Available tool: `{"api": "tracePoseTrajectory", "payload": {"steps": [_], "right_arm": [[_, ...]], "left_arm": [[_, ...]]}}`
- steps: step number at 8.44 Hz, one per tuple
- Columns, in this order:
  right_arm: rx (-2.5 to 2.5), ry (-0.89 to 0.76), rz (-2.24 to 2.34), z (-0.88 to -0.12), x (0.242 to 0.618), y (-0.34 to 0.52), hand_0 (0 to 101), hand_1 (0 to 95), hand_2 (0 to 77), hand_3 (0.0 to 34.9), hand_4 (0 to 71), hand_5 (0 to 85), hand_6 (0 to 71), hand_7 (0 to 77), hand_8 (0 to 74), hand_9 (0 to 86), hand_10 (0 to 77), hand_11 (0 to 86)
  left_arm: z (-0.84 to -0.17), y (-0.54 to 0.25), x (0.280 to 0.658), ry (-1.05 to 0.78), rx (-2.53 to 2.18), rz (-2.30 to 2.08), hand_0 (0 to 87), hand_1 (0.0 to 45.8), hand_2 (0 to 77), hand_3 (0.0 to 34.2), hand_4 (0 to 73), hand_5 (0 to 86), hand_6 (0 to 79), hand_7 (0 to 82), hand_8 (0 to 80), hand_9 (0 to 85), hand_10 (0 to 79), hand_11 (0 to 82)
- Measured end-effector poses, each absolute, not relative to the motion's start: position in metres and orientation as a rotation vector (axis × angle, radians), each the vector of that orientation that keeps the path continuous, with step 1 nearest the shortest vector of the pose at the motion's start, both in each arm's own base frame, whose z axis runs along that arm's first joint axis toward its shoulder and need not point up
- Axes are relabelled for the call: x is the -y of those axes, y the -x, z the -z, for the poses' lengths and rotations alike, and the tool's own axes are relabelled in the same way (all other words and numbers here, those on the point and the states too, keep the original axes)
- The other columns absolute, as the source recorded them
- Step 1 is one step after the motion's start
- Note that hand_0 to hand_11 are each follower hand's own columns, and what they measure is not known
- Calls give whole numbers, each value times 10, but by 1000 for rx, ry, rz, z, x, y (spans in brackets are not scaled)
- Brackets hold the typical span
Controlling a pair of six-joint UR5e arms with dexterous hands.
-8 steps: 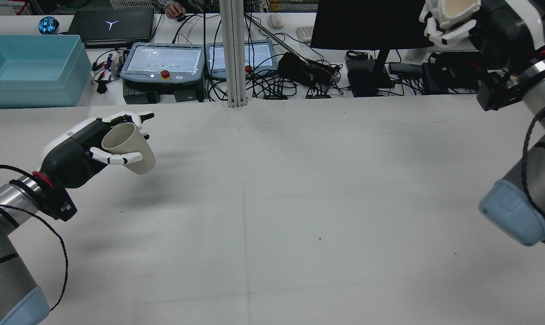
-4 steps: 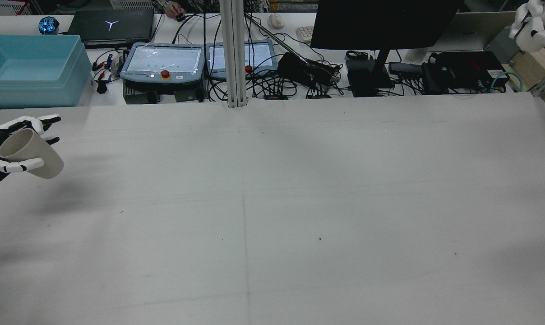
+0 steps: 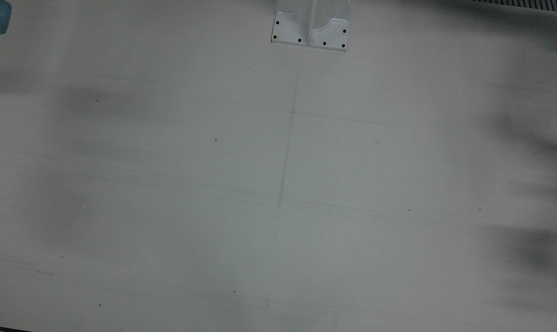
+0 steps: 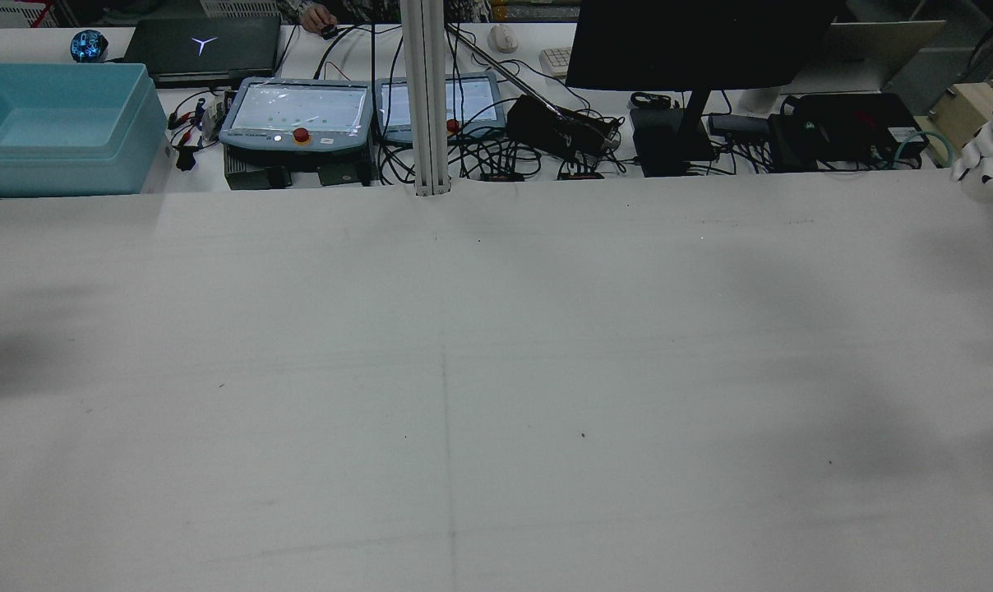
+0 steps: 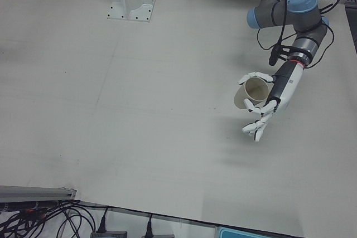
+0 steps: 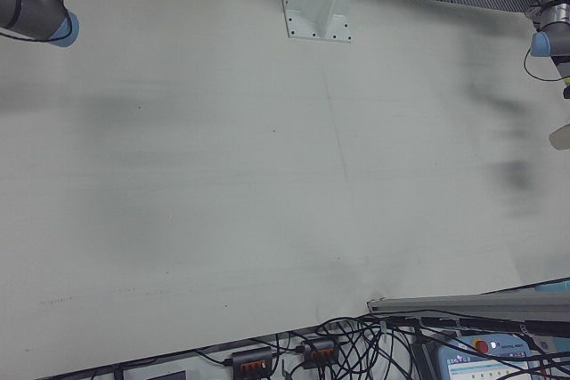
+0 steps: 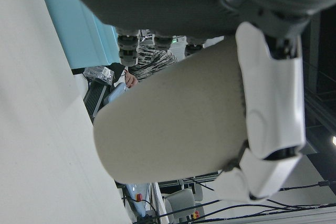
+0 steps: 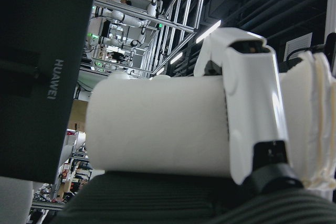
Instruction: Pour water
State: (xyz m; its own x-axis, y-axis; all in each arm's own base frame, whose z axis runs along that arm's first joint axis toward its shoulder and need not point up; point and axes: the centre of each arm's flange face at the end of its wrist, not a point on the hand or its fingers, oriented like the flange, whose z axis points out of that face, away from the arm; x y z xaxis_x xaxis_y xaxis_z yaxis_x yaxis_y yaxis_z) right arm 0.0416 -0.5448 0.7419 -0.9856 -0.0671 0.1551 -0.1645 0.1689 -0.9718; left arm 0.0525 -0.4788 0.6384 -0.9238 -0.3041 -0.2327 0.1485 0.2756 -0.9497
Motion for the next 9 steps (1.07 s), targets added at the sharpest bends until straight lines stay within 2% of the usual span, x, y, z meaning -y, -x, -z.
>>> {"api": "tracePoseTrajectory", "payload": {"steps": [1, 2, 3, 5, 6, 7, 8, 9], "right_arm": [[2303, -212, -1984, -792, 551, -29, 804, 207, 600, 140, 109, 704, 524, 676, 447, 578, 387, 545], [2269, -199, -2003, -833, 551, -16, 803, 207, 600, 141, 191, 698, 535, 676, 469, 605, 393, 545], [2243, -203, -2028, -866, 544, -1, 754, 207, 600, 141, 207, 698, 551, 676, 480, 611, 398, 551], [2242, -229, -2061, -894, 531, 22, 685, 202, 605, 142, 207, 698, 556, 676, 480, 622, 415, 551], [2244, -237, -2067, -897, 529, 25, 702, 202, 605, 142, 180, 704, 556, 676, 480, 616, 420, 551], [2250, -238, -2066, -897, 528, 27, 702, 202, 605, 142, 202, 698, 556, 676, 458, 600, 420, 551], [2262, -228, -2065, -895, 529, 28, 652, 240, 556, 127, 180, 698, 529, 665, 360, 518, 404, 540], [2281, -212, -2061, -891, 531, 29, 509, 153, 409, 116, 76, 622, 480, 627, 240, 415, 316, 480]], "left_arm": [[-657, -44, 468, 127, -2170, 1688, 578, 180, 355, 102, 289, 556, 109, 202, 33, 27, 71, 125], [-671, -37, 456, 108, -2160, 1684, 575, 180, 355, 102, 289, 556, 109, 202, 33, 27, 71, 125], [-685, -31, 442, 81, -2149, 1674, 575, 180, 355, 102, 289, 556, 109, 202, 33, 27, 71, 125], [-700, -23, 421, 38, -2141, 1647, 567, 169, 360, 101, 289, 556, 98, 202, 16, 33, 71, 125], [-704, -21, 416, 24, -2139, 1635, 568, 169, 360, 102, 289, 556, 98, 202, 27, 33, 71, 125], [-713, -21, 413, 8, -2137, 1623, 570, 169, 360, 101, 289, 556, 98, 202, 27, 33, 71, 125], [-719, -22, 412, -8, -2138, 1606, 570, 169, 360, 101, 289, 556, 98, 202, 27, 33, 71, 125], [-720, -24, 413, -39, -2143, 1572, 575, 169, 360, 102, 289, 556, 98, 202, 27, 33, 71, 125]]}}
